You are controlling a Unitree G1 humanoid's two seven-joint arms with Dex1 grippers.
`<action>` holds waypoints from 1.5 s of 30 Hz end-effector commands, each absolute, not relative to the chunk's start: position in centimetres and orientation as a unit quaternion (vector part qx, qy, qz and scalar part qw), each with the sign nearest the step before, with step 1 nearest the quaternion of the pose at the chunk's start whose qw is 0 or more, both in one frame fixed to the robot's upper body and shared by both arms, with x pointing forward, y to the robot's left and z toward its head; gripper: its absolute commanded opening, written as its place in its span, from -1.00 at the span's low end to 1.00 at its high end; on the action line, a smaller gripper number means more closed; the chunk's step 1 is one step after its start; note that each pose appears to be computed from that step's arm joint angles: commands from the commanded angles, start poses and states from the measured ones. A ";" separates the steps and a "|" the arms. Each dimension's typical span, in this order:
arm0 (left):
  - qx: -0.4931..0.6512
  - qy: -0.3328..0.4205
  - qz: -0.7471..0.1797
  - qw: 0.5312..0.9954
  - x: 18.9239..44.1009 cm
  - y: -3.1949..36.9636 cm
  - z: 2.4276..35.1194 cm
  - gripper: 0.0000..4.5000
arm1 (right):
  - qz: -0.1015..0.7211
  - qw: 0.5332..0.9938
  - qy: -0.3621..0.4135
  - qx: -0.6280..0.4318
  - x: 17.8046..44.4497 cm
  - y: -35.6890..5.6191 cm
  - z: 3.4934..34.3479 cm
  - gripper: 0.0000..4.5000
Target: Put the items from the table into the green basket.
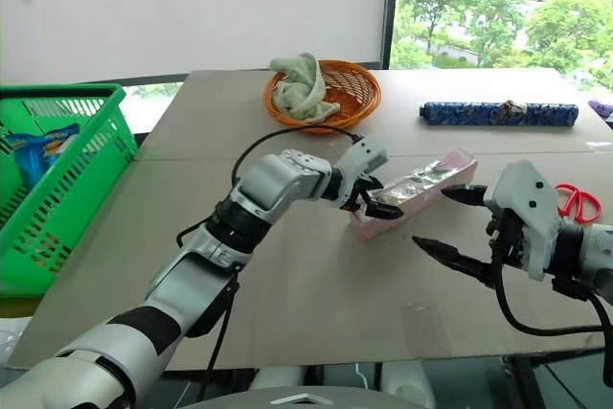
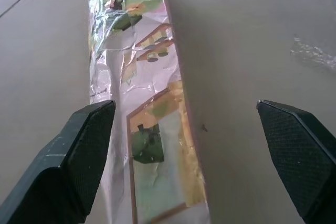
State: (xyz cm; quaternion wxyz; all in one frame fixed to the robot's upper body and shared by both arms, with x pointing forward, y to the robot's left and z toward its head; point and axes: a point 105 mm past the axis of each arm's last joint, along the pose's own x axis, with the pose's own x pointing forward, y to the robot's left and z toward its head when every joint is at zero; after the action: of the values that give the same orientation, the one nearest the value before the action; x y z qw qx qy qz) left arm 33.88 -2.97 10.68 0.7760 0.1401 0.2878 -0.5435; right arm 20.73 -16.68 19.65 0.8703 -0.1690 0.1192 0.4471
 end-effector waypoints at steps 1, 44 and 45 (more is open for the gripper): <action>0.198 0.265 -0.558 0.761 34.3 -4.7 10.4 0.98 | 0.430 0.875 0.124 -0.184 19.7 -17.2 20.1 1.00; 0.011 0.296 -0.428 0.854 41.1 -1.7 13.2 0.98 | 0.380 0.886 0.184 -0.195 19.3 -19.0 18.4 1.00; 0.006 0.292 -0.438 0.850 40.9 -1.9 13.8 0.98 | 0.380 0.886 0.183 -0.195 19.3 -19.0 18.4 1.00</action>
State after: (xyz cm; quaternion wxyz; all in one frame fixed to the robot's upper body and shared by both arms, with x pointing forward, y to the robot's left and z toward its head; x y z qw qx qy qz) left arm 40.87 -0.53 10.55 0.8544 0.0283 0.3260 -0.4037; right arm 19.08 -19.17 17.74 0.8831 -0.1824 0.2032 0.3815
